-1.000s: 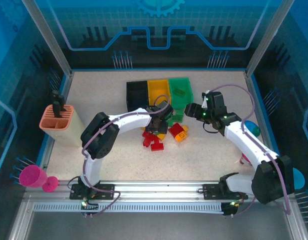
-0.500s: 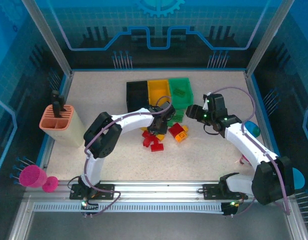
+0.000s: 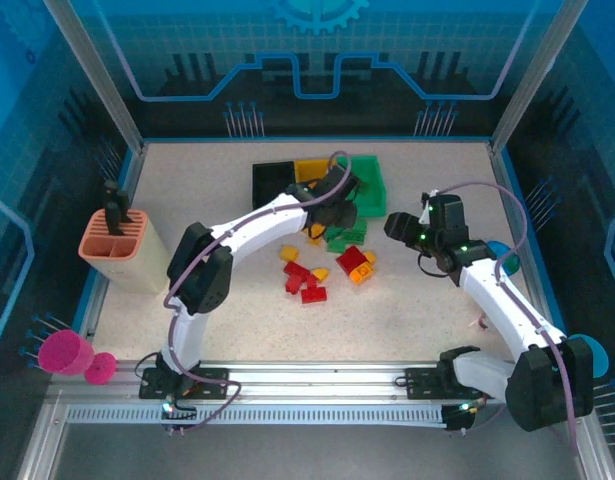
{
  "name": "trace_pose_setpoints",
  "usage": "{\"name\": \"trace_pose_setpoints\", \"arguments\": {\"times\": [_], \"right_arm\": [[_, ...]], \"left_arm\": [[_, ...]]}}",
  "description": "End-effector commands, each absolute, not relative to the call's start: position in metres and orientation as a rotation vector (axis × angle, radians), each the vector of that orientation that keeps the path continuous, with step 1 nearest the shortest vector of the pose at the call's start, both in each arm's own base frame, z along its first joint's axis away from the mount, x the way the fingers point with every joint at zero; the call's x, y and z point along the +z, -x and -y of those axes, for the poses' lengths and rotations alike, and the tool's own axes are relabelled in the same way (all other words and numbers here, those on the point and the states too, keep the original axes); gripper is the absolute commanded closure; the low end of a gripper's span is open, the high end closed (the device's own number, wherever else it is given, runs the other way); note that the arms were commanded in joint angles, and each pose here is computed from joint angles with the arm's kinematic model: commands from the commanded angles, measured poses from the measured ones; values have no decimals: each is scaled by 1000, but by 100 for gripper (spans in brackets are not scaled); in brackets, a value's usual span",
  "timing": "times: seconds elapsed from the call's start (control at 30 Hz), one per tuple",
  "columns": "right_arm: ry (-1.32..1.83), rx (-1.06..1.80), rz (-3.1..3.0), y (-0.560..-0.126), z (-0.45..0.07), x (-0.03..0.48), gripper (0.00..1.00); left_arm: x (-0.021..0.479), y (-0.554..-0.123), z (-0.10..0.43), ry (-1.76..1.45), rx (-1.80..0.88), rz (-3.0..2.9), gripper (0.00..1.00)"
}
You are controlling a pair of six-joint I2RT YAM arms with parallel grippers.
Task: Sort the legos into containers by color
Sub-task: Pick up the lego from the center of the table, then place the lego in the container.
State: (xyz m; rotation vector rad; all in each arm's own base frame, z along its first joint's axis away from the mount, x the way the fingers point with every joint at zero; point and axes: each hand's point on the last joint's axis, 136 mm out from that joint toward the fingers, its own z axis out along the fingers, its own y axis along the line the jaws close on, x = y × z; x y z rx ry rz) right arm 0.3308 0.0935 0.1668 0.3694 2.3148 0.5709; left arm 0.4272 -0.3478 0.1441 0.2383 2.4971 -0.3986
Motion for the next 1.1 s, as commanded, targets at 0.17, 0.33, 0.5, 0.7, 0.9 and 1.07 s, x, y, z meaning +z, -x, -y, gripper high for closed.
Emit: {"name": "trace_pose_setpoints", "arguments": {"times": [0.17, 0.33, 0.5, 0.7, 0.9, 1.07], "right_arm": [[-396, 552, -2310, -327, -83, 164, 34], [-388, 567, -2304, -325, -84, 164, 34], [-384, 573, -2307, -324, -85, 161, 35], [-375, 593, -2312, -324, -88, 160, 33], [-290, 566, -2342, -326, -97, 160, 30], [-94, 531, -2371, -328, -124, 167, 23]], "left_arm": [[162, -496, 367, -233, -540, -2327, 71], [152, -526, 370, -214, -539, -2317, 71], [150, -548, 377, -219, -535, -2273, 69], [148, -559, 380, -244, -529, -2286, 4], [229, -525, 374, -294, -630, -2136, 1], [275, -486, 344, -300, -622, -2078, 7]]}}
